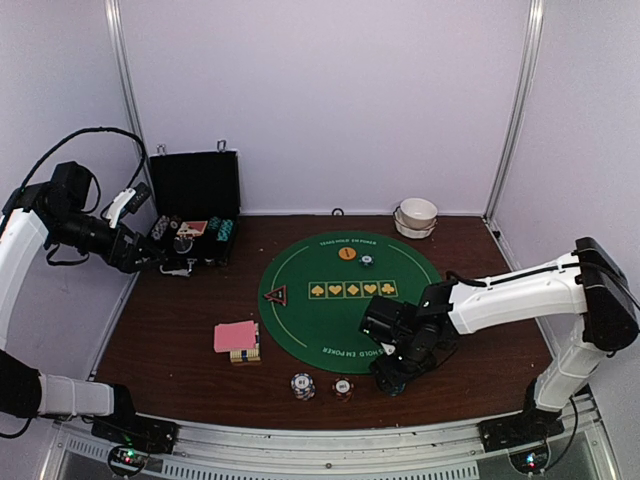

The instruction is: Distribute texas hold em gaming equipment

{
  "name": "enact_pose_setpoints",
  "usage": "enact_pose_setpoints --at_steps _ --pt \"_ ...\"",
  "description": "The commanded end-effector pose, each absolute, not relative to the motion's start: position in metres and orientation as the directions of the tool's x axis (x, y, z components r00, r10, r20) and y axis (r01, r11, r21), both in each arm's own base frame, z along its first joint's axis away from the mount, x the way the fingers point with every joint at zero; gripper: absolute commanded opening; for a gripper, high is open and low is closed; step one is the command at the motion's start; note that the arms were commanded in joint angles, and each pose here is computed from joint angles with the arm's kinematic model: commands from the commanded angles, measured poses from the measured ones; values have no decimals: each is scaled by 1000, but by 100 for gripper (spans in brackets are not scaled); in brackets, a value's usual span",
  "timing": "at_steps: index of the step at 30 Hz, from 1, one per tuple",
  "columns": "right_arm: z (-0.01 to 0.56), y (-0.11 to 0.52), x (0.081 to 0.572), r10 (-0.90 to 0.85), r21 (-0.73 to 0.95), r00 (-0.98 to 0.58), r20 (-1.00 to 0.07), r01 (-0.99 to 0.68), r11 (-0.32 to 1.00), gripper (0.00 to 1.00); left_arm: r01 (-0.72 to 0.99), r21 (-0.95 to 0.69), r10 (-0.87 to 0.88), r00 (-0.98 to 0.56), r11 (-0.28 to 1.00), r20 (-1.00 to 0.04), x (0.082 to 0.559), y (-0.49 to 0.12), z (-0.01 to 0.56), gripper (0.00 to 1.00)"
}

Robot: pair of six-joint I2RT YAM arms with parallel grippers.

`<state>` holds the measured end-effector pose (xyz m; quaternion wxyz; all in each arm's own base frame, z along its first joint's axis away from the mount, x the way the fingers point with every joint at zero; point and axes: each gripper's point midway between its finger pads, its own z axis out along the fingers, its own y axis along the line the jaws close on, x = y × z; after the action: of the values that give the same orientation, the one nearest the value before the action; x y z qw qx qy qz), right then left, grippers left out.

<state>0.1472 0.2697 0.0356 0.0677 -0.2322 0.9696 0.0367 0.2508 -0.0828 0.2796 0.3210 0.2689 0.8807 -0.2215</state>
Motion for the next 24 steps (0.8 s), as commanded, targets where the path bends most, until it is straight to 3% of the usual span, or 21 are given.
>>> enact_pose_setpoints --at_steps 1,24 --pt "30 268 147 -451 25 -880 -147 -459 888 71 625 -198 335 -628 755 -703 250 -82 287 98" --pt "30 270 144 -445 44 -884 -141 -455 890 41 626 -195 338 -626 755 -703 249 -82 288 98"
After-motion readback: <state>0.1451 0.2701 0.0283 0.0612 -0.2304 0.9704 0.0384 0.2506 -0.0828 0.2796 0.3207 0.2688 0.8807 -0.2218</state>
